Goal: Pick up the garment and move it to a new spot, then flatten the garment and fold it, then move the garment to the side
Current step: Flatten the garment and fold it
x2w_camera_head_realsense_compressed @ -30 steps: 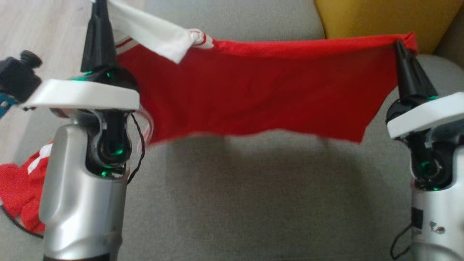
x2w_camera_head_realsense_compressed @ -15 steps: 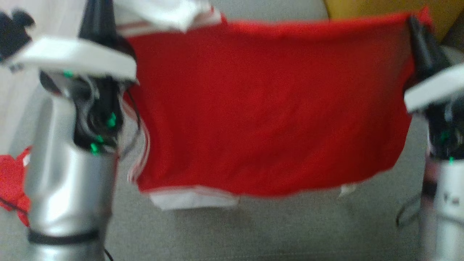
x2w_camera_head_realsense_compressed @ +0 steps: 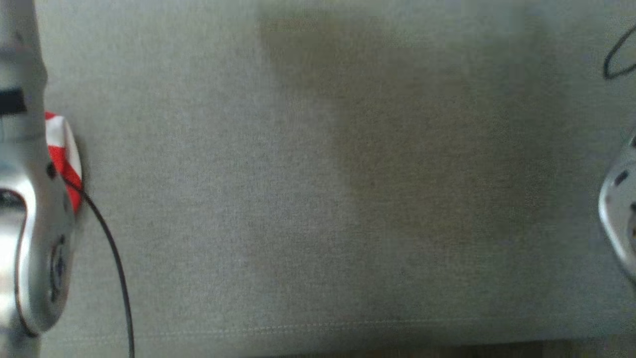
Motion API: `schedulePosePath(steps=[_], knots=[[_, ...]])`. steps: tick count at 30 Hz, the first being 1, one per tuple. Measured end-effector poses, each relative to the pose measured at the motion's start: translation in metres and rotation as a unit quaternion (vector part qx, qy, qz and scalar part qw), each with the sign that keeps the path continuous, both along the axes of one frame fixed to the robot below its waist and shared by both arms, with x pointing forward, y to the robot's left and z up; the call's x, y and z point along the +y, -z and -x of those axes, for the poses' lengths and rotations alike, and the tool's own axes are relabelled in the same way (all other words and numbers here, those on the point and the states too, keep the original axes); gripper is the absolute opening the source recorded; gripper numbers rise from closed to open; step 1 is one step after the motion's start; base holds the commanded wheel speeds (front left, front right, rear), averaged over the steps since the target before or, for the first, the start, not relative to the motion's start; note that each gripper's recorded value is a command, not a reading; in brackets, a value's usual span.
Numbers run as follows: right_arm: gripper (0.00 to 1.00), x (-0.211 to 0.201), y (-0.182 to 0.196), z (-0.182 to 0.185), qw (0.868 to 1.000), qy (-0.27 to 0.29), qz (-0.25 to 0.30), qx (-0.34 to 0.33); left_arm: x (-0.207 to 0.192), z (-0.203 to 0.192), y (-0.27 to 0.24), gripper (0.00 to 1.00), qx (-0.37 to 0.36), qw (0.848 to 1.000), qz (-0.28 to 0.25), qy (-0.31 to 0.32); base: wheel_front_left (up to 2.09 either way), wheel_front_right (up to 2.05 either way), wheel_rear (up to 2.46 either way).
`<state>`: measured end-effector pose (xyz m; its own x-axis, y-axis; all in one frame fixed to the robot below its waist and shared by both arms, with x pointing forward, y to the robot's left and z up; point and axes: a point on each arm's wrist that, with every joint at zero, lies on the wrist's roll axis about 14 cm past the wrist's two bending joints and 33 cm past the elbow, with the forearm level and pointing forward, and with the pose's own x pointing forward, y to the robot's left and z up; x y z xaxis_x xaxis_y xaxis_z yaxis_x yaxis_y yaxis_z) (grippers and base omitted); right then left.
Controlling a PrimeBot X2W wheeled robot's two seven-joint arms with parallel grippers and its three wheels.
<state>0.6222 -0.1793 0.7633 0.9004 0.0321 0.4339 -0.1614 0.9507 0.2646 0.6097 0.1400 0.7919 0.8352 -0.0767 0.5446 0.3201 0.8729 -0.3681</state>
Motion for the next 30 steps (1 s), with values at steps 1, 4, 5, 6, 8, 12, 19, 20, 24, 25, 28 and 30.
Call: schedulePosePath(steps=[1,4,5,6,8,12,19,20,24,25,28,30], knots=[[0.00,0.000,0.000,-0.008,1.000,0.003,-0.005,-0.011,0.000,-0.008,0.004,0.00,0.001,1.000,0.001,0.000,0.00,0.00,0.00],[0.00,0.010,0.023,-0.030,1.000,-0.003,-0.015,-0.007,0.003,-0.027,0.025,0.00,0.013,1.000,-0.001,0.000,0.00,0.00,0.00],[0.00,0.014,0.038,-0.037,1.000,-0.007,-0.017,0.007,0.005,-0.032,0.037,0.00,0.022,1.000,-0.004,-0.001,0.00,0.00,0.00],[0.00,0.018,0.055,-0.043,0.999,-0.011,-0.023,0.026,0.007,-0.037,0.050,0.00,0.035,0.999,-0.007,-0.001,0.00,0.00,0.00],[0.00,0.022,0.089,-0.051,0.997,-0.016,-0.034,0.063,0.007,-0.044,0.079,0.00,0.064,0.998,-0.015,0.000,0.00,0.00,0.00],[0.00,0.027,0.160,-0.051,0.988,-0.024,-0.044,0.144,-0.006,-0.045,0.145,0.00,0.125,0.991,-0.038,0.020,0.00,0.00,0.00],[0.00,0.024,0.303,0.002,0.929,-0.040,-0.055,0.364,-0.009,0.000,0.262,0.00,0.248,0.966,-0.068,0.037,0.00,0.00,0.00],[0.00,0.022,0.319,0.013,0.918,-0.042,-0.049,0.391,-0.010,0.009,0.275,0.00,0.262,0.961,-0.075,0.041,0.00,0.00,0.00],[0.00,0.017,0.360,0.057,0.880,-0.056,-0.004,0.471,-0.008,0.050,0.313,0.00,0.306,0.945,-0.103,0.052,0.00,0.00,0.00],[0.00,0.018,0.366,0.067,0.872,-0.062,0.007,0.485,-0.008,0.061,0.319,0.00,0.314,0.942,-0.106,0.059,0.00,0.00,0.00],[0.00,0.014,0.373,0.090,0.858,-0.073,0.055,0.506,-0.011,0.094,0.334,0.00,0.332,0.931,-0.130,0.081,0.00,0.00,0.00],[0.00,0.007,0.374,0.103,0.850,-0.076,0.082,0.514,-0.015,0.115,0.342,0.00,0.344,0.922,-0.149,0.098,0.00,0.00,0.00]])
